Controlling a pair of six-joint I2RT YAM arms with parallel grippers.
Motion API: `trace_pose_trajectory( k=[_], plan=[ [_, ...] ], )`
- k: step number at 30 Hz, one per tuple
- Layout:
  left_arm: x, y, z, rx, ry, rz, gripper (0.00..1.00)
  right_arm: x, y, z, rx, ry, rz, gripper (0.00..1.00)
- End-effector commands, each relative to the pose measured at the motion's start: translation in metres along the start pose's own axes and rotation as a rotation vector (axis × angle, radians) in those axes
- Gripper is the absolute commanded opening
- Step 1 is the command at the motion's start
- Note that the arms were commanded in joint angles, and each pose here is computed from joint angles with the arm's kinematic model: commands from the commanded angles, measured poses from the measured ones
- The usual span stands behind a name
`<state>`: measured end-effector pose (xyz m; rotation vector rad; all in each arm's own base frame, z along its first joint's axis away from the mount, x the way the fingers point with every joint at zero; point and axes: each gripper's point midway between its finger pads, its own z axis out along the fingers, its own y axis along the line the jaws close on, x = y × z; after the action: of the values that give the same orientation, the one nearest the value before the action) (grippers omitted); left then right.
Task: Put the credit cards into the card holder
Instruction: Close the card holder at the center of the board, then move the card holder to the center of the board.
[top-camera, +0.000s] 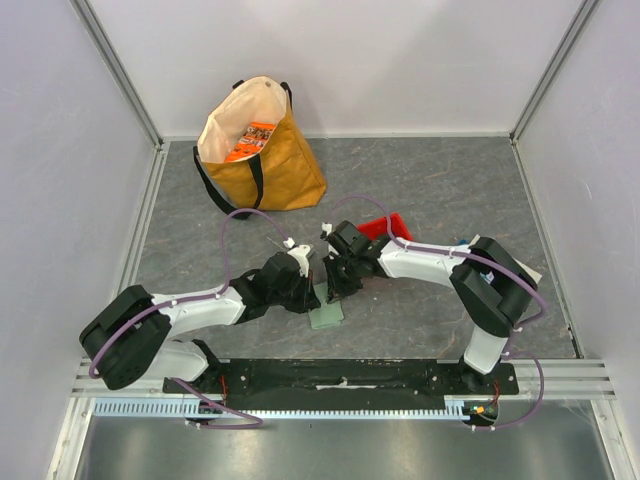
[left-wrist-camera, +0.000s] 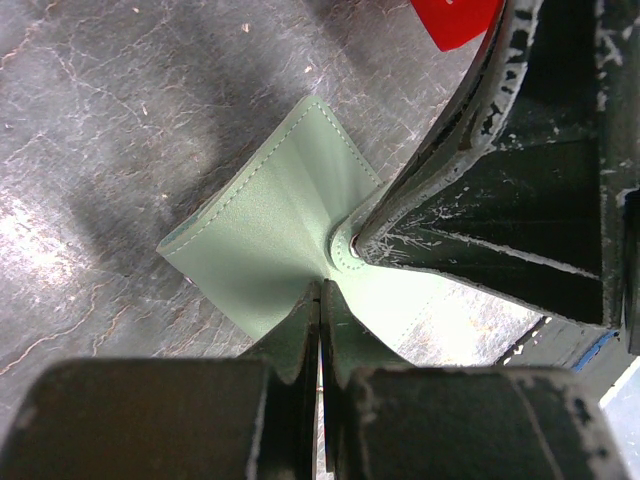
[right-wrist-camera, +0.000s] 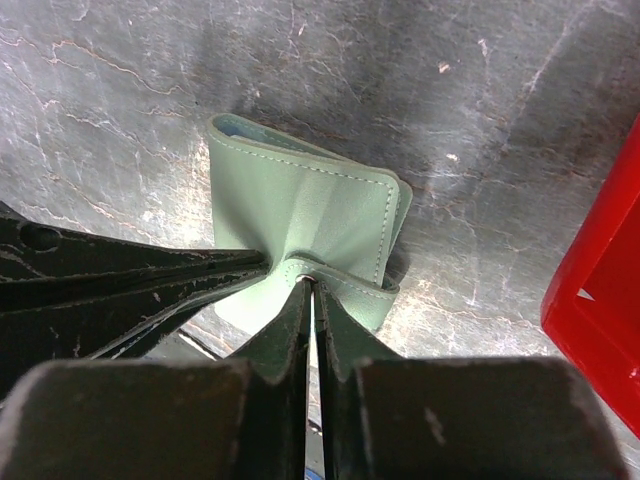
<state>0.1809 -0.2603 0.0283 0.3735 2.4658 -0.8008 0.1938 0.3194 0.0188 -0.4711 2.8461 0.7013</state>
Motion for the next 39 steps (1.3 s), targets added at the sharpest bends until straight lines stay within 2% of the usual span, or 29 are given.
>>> trace_pose_trajectory(
  k=[1, 3, 6, 7, 11, 15, 22, 25, 28, 31, 35, 39],
  plan=[
    [0.024, 0.021, 0.005, -0.060, 0.065, 0.035, 0.02, 0.055, -0.108, 0.033, 0.436, 0.133, -0.048, 0.11],
    [0.024, 0.021, 0.004, -0.062, 0.061, 0.029, 0.02, 0.048, -0.096, 0.031, 0.373, 0.088, -0.052, 0.14],
    [0.021, 0.020, 0.001, -0.060, 0.042, 0.025, 0.02, 0.026, -0.069, 0.018, 0.257, -0.050, -0.048, 0.25],
    [0.018, 0.019, 0.000, -0.060, 0.031, 0.023, 0.02, 0.016, -0.060, 0.011, 0.219, -0.111, -0.040, 0.32],
    [0.006, 0.015, -0.009, -0.066, -0.014, 0.017, 0.04, -0.017, -0.025, -0.029, 0.069, -0.345, -0.013, 0.42],
    [-0.003, 0.016, -0.020, -0.089, -0.054, 0.008, 0.08, -0.030, -0.010, -0.059, -0.019, -0.490, 0.010, 0.53],
    [-0.001, 0.020, -0.024, -0.113, -0.058, -0.020, 0.15, -0.014, -0.021, -0.043, -0.003, -0.432, 0.037, 0.54],
    [0.002, 0.031, -0.022, -0.165, -0.066, -0.047, 0.18, -0.019, -0.016, -0.039, -0.030, -0.447, 0.039, 0.54],
    [0.007, 0.037, -0.020, -0.188, -0.059, -0.075, 0.30, -0.022, -0.015, -0.032, -0.033, -0.446, 0.038, 0.54],
    [0.013, 0.040, -0.018, -0.193, -0.056, -0.107, 0.36, -0.020, -0.007, -0.026, -0.060, -0.420, 0.021, 0.54],
    [0.021, 0.042, -0.016, -0.189, -0.046, -0.146, 0.40, -0.023, -0.013, -0.020, 0.065, -0.425, -0.022, 0.56],
    [0.024, 0.041, -0.009, -0.176, -0.035, -0.155, 0.40, -0.010, -0.031, -0.008, 0.222, -0.360, -0.034, 0.56]
  ],
)
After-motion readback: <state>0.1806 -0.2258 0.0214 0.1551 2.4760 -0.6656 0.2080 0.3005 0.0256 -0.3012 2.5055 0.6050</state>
